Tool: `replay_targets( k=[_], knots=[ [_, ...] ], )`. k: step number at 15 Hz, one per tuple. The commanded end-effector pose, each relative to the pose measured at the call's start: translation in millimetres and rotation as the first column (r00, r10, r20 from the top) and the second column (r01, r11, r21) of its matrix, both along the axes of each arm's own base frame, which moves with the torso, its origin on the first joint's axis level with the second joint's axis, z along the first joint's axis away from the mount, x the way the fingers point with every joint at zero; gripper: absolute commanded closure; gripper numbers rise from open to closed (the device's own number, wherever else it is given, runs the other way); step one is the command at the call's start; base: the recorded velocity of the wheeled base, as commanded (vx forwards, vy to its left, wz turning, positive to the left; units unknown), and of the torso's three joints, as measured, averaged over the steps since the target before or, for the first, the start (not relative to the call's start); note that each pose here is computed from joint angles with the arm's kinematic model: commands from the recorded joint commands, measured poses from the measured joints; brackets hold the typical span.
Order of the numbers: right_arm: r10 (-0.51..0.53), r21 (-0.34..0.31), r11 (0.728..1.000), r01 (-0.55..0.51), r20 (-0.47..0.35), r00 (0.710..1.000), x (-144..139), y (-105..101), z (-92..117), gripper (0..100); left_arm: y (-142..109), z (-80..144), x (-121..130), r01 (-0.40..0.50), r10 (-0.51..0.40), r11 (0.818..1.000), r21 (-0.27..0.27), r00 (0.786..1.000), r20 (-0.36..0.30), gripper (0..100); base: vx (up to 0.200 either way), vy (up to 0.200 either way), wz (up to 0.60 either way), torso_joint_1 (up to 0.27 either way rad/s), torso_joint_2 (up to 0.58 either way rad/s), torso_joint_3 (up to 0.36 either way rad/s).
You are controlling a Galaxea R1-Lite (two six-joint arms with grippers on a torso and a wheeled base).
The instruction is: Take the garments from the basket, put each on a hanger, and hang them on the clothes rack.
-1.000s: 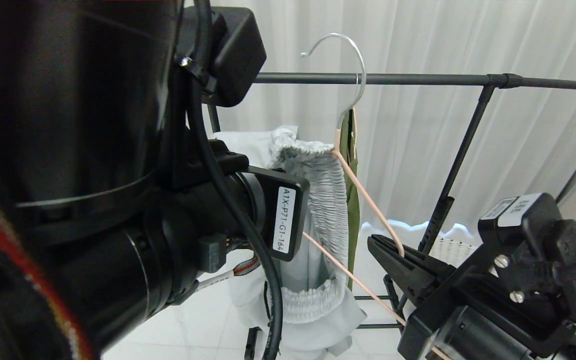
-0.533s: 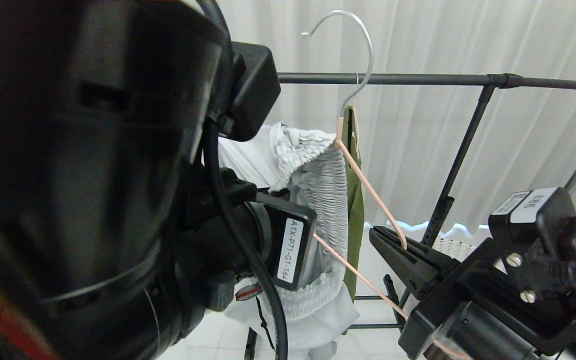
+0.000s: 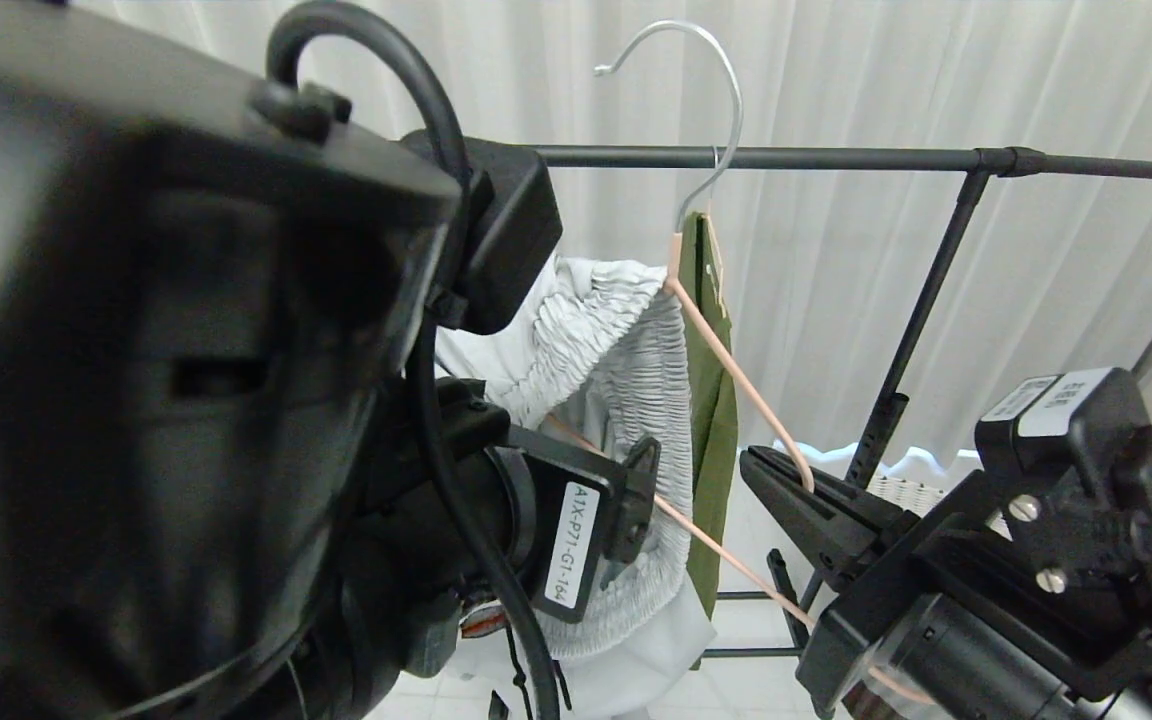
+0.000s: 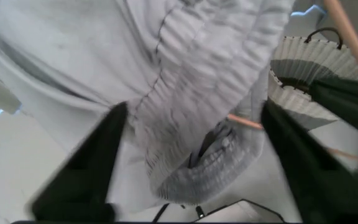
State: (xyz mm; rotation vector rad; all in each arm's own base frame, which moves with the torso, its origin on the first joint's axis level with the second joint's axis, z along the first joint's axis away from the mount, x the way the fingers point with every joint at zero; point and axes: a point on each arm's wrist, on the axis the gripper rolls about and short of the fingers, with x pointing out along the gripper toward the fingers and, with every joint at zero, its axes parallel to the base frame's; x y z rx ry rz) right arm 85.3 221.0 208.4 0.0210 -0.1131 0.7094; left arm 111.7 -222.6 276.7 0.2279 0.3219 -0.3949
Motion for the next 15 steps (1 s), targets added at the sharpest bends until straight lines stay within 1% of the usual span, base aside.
replay_targets(
  k=[1, 2, 4, 5, 6, 8, 9, 10, 11, 12, 13, 14, 15],
  knots=[
    [-0.011, 0.007, 1.000, 0.011, 0.004, 1.000, 2.3, -1.6, 0.9, 100, 8.2, -2.1, -3.4, -0.002, 0.002, 1.000, 0.004, 1.000, -0.001, 0, 0.000, 0.000, 0.00, 0.000, 0.00, 0.000],
    [-0.019, 0.008, 1.000, 0.019, 0.005, 1.000, 4.0, -2.3, 1.0, 100, 13.2, -2.8, -5.6, -0.001, 0.001, 1.000, 0.005, 1.000, -0.001, 0, 0.000, 0.000, 0.00, 0.000, 0.00, 0.000],
    [-0.035, 0.011, 0.999, 0.035, 0.011, 0.999, 6.9, -4.8, 1.5, 100, 25.5, 1.4, -14.5, 0.015, -0.015, 1.000, -0.015, 1.000, 0.010, 0, 0.000, 0.000, 0.00, 0.000, 0.00, 0.000],
    [-0.038, 0.002, 0.999, 0.038, 0.008, 0.999, 7.1, -6.3, -1.0, 100, 29.7, 3.6, -19.8, 0.033, -0.032, 0.999, -0.025, 0.999, 0.015, 0, 0.000, 0.000, 0.00, 0.000, 0.00, 0.000],
    [-0.042, -0.012, 0.999, 0.042, 0.003, 0.999, 6.8, -10.1, -5.5, 100, 39.3, 5.3, -24.2, 0.040, -0.040, 0.999, -0.027, 0.999, 0.025, 0, 0.000, 0.000, 0.00, 0.000, 0.00, 0.000],
    [-0.042, -0.029, 0.999, 0.042, -0.001, 0.999, 3.9, -18.6, -10.5, 100, 59.7, 11.6, -30.9, 0.070, -0.070, 0.998, 0.007, 0.995, 0.071, 0, 0.000, 0.000, 0.00, 0.000, 0.00, 0.000],
    [-0.044, -0.042, 0.998, 0.044, -0.002, 0.999, 2.1, -24.4, -13.8, 100, 70.0, 15.5, -30.4, 0.086, -0.088, 0.996, 0.030, 0.992, 0.091, 0, 0.000, 0.000, 0.00, 0.000, 0.00, 0.000],
    [-0.040, -0.059, 0.997, 0.040, 0.001, 0.999, 0.0, -29.7, -17.1, 100, 78.1, 16.4, -29.1, 0.118, -0.125, 0.991, 0.067, 0.987, 0.103, 0, 0.000, 0.000, 0.00, 0.000, 0.00, 0.000],
    [-0.036, -0.070, 0.997, 0.036, 0.002, 0.999, -2.3, -34.5, -19.7, 100, 86.5, 17.1, -27.3, 0.161, -0.175, 0.980, 0.119, 0.977, 0.118, 0, 0.000, 0.000, 0.00, 0.000, 0.00, 0.000],
    [-0.024, -0.083, 0.996, 0.024, 0.003, 1.000, -5.0, -40.2, -22.9, 100, 94.1, 16.7, -23.3, 0.231, -0.253, 0.957, 0.173, 0.960, 0.122, 0, 0.000, 0.000, 0.00, 0.000, 0.00, 0.000],
    [0.004, -0.100, 0.995, -0.004, 0.008, 1.000, -8.3, -46.5, -26.4, 100, 99.6, 15.3, -17.7, 0.307, -0.336, 0.927, 0.214, 0.935, 0.115, 0, 0.000, 0.000, 0.00, 0.000, 0.00, 0.000],
    [0.030, -0.107, 0.994, -0.028, 0.015, 0.999, -10.6, -51.1, -27.5, 100, 102.2, 14.6, -12.1, 0.369, -0.403, 0.897, 0.243, 0.908, 0.110, 0, 0.000, 0.000, 0.00, 0.000, 0.00, 0.000],
    [0.045, -0.121, 0.992, -0.042, 0.022, 0.999, -12.4, -55.1, -29.6, 100, 104.0, 13.1, -5.4, 0.426, -0.468, 0.861, 0.278, 0.878, 0.103, 0, 0.000, 0.000, 0.00, 0.000, 0.00, 0.000]
  ],
)
